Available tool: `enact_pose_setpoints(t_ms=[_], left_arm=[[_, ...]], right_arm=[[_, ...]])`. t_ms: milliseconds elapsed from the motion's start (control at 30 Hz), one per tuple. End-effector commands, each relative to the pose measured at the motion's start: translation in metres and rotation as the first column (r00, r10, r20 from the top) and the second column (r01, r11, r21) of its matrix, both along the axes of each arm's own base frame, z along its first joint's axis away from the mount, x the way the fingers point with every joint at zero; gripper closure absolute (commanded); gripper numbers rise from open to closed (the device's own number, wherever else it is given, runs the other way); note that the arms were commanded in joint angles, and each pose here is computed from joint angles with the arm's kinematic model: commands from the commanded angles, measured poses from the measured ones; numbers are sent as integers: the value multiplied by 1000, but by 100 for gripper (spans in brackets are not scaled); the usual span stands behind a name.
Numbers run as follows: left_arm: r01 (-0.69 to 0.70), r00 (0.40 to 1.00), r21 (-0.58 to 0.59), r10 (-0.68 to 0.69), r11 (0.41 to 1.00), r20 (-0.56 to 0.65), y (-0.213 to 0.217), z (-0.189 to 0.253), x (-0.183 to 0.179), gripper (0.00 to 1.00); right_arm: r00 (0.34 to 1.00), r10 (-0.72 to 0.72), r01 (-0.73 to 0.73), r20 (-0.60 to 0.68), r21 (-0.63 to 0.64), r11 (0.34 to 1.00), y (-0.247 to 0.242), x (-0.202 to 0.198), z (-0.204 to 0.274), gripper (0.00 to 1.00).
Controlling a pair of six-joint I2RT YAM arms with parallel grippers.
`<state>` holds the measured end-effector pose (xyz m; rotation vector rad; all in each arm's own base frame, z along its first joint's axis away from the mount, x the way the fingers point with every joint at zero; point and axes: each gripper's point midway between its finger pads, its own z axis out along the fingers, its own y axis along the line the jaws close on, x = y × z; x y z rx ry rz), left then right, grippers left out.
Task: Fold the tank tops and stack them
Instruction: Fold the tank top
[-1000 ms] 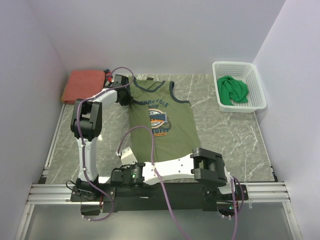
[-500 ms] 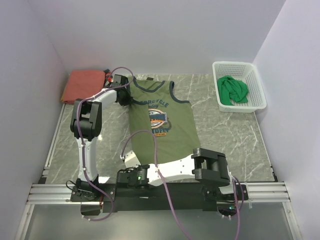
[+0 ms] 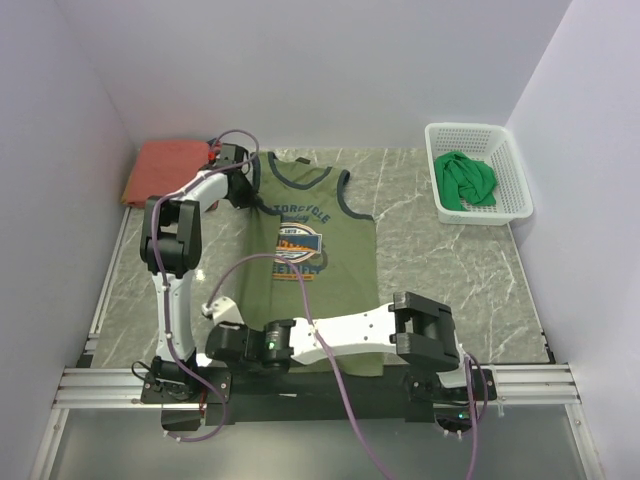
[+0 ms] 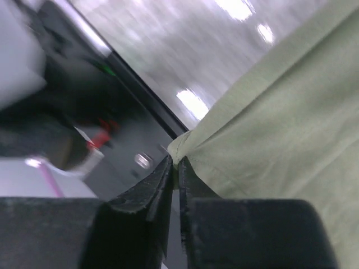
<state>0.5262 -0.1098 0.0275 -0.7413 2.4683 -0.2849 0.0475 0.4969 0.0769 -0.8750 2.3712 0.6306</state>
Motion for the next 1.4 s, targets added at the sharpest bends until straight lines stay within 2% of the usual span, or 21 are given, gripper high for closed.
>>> enact_pose_setpoints(t_ms=[0, 33, 200, 267, 300, 400, 467, 533, 567, 600, 700, 767, 933, 1033, 1067, 1133, 1167, 1200, 1367], left_arm=[[-44, 999, 64, 43, 997, 10, 34, 5, 10, 90], [-47, 999, 57, 45, 997, 24, 37, 12, 13, 89], [-8, 998, 38, 6, 999, 63, 31, 28, 18, 81], [-6, 999, 42, 3, 999, 51, 33, 28, 17, 77], [-5, 999, 41, 3, 999, 48, 32, 28, 16, 75], [-23, 998, 46, 20, 999, 55, 35, 35, 15, 63], [-29, 997, 40, 26, 999, 67, 35, 42, 13, 57], [-33, 996, 23, 31, 999, 88, 30, 55, 6, 52], [-30, 995, 16, 29, 999, 101, 28, 60, 4, 46], [-30, 992, 19, 27, 999, 123, 24, 69, -2, 42], [-18, 983, -5, 19, 1000, 180, 12, 91, -10, 33], [-21, 986, -3, 21, 1000, 165, 8, 84, -24, 27], [9, 979, -12, -7, 1000, 205, -13, 93, -56, 24], [55, 978, 3, -54, 998, 203, -30, 98, -73, 25], [69, 972, -1, -67, 998, 225, -36, 108, -80, 25], [110, 971, -2, -107, 994, 213, -54, 101, -104, 27], [116, 963, -12, -109, 993, 248, -57, 113, -112, 28], [139, 967, -18, -131, 990, 218, -64, 98, -132, 29], [248, 943, -79, -221, 966, 249, -96, 98, -191, 37]], right_arm=[[996, 79, -73, -41, 132, 989, 36, 0, 23, 84], [996, 80, -73, -42, 147, 986, 38, 3, 26, 80], [999, 42, -38, -29, 126, 991, 21, 20, 28, 74], [997, 61, -55, -49, 112, 992, 15, 15, 23, 65], [997, 56, -50, -48, 105, 993, 12, 14, 24, 56], [999, 44, -41, -29, 111, 993, 2, 10, 30, 44], [999, -24, 27, -25, 90, 996, -13, 20, 27, 43], [993, -115, 114, -3, 121, 986, -28, 45, 43, 43], [990, -141, 141, -8, 109, 984, -42, 54, 37, 43], [981, -196, 196, -16, 153, 969, -53, 78, 53, 44], [961, -274, 273, -22, 208, 939, -80, 109, 72, 45], [930, -367, 360, -6, 211, 909, -104, 146, 79, 45], [858, -513, 500, -16, 254, 828, -155, 222, 97, 48], [820, -572, 558, -22, 255, 790, -182, 249, 97, 49], [782, -623, 610, -36, 252, 751, -207, 269, 92, 49], [780, -622, 616, -74, 272, 739, -221, 284, 89, 49], [757, -648, 644, -83, 258, 720, -237, 297, 82, 50], [748, -659, 656, -84, 252, 712, -245, 304, 79, 50], [717, -688, 693, -113, 222, 686, -268, 334, 63, 54]])
